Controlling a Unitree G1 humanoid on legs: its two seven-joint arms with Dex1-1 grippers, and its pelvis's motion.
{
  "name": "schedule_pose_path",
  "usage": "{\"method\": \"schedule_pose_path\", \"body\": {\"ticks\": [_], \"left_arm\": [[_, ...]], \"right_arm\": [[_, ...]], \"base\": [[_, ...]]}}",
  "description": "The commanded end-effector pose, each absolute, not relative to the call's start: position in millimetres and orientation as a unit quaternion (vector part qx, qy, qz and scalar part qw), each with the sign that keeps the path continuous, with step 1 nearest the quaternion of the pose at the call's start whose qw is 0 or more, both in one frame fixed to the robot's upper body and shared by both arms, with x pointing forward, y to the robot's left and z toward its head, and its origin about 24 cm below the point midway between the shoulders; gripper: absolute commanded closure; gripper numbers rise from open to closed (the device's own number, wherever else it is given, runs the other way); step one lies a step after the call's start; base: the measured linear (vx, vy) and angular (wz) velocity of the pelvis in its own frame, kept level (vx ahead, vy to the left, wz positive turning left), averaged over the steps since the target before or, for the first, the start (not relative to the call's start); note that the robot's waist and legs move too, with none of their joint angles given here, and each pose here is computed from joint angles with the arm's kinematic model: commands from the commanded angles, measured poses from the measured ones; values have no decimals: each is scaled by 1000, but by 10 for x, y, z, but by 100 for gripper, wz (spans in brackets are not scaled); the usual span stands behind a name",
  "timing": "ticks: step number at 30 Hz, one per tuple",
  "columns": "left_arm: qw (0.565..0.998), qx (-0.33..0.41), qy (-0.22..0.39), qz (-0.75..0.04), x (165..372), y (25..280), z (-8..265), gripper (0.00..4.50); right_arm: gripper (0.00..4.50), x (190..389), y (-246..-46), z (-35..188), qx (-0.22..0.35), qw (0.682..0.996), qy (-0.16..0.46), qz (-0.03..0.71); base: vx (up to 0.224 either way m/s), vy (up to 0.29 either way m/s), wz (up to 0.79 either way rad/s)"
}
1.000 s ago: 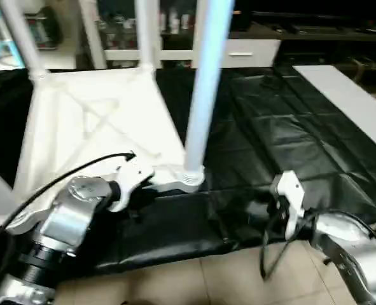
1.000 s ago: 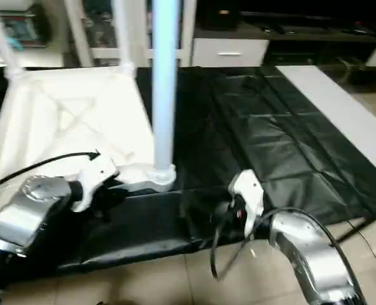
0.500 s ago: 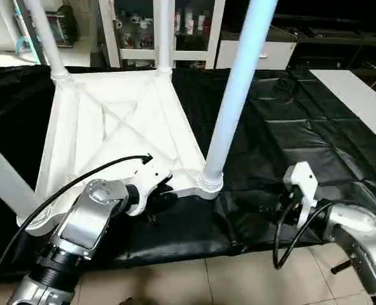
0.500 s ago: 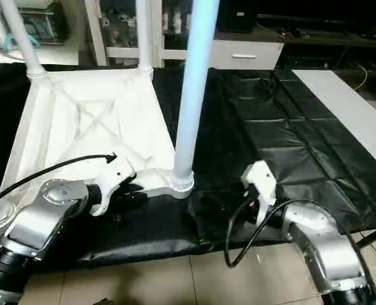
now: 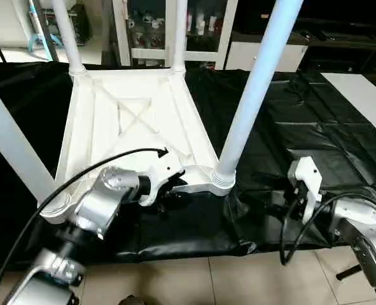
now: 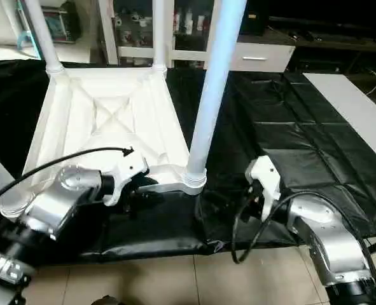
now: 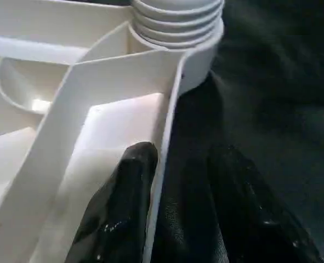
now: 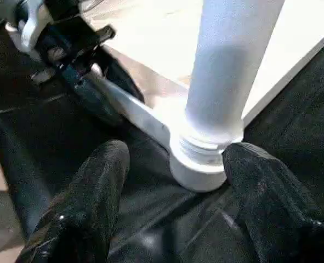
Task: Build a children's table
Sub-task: Rotate table base
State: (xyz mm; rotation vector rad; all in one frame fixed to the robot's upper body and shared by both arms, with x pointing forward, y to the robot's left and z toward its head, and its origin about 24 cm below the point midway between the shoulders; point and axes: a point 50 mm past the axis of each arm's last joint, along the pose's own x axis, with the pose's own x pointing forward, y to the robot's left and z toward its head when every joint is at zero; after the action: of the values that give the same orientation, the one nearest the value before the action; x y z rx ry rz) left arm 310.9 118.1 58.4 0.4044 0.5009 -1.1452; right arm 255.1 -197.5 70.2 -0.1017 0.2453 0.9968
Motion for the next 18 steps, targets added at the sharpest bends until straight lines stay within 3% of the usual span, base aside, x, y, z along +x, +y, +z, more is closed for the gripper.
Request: {"method": "schedule_pose_path", "body": {"ticks": [1,15,16,18], "left_arm": [[784,215,202,-547,3196,1133,728,273],[776,210,158,-573,3390,1091,865,273],[776,206,161,-574,3396,1094,865,241],[775,207,164,-574,3417,1098,877,233]], "right_arm": [[139,2542,-2017,741,-59,870,114,476],[139,2506,-2025,756,-56,867,116,482],[139,2506,-2025,756,-56,867,116,482],[139,2505,-2025,754,-58,866,118,482]], "base": [[0,0,0],[0,0,0],[0,0,0],[0,0,0]]}}
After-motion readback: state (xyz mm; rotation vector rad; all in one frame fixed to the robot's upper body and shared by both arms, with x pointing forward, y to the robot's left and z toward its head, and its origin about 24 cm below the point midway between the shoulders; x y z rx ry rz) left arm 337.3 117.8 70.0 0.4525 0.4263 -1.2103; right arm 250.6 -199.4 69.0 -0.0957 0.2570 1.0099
